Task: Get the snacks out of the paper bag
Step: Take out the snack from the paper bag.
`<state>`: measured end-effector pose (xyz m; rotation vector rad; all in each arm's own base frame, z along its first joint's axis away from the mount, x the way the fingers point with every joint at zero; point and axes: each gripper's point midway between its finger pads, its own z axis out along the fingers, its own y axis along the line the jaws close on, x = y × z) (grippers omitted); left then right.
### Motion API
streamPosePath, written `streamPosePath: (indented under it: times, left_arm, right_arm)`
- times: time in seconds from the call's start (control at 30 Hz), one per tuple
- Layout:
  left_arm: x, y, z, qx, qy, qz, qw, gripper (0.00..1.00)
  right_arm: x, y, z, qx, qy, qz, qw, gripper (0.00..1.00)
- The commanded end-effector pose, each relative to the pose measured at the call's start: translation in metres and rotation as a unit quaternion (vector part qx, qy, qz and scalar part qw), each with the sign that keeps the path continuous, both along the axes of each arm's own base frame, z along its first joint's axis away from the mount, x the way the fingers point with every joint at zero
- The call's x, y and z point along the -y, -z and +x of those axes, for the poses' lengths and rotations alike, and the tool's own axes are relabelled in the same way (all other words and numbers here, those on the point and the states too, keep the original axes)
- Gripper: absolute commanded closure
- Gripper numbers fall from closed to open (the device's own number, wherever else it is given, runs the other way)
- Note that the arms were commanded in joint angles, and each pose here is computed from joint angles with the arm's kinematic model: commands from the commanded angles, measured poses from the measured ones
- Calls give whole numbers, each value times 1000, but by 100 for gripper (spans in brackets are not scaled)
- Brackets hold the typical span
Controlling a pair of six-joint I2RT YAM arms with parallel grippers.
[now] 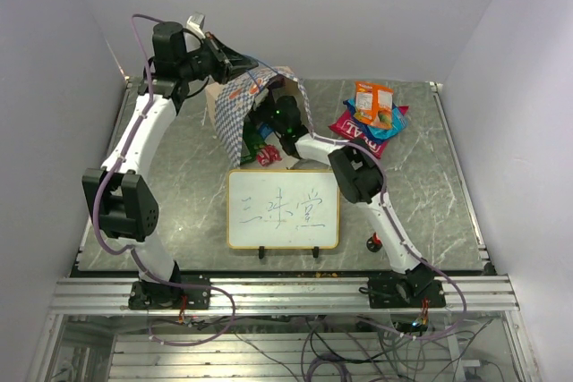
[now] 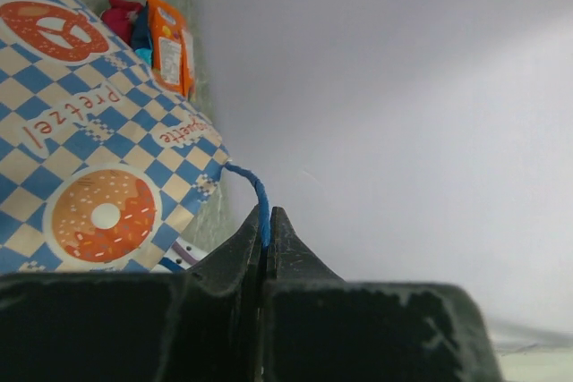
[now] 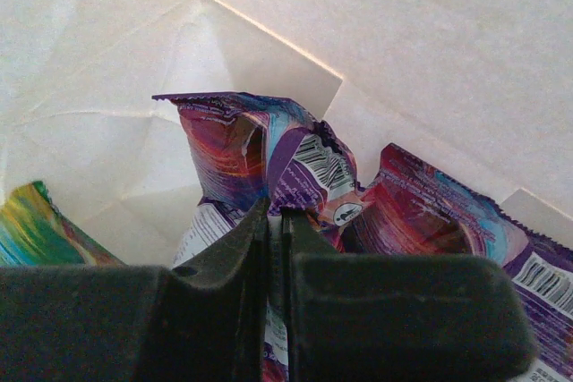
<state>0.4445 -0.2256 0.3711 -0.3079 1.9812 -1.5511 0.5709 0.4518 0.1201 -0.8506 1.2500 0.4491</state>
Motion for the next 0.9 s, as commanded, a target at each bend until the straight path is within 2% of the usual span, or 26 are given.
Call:
streamPosePath:
  times: [0.0, 0.2, 0.4, 0.87]
  left_arm:
    - [-3, -38, 7, 47, -13, -28, 998, 93]
    - [-11, -62, 12, 74, -32, -33, 996, 93]
    - [-34, -87, 20, 102, -67, -51, 991, 93]
    - [-34, -69, 21, 81, -56, -58, 993, 93]
  right_arm:
    - [4, -89, -13, 95, -21, 55, 994, 100]
    - [13, -105, -19, 107, -13, 70, 992, 100]
    - [23, -90, -29, 89, -3, 56, 994, 100]
    - [38, -154, -55, 100, -1, 62, 993, 100]
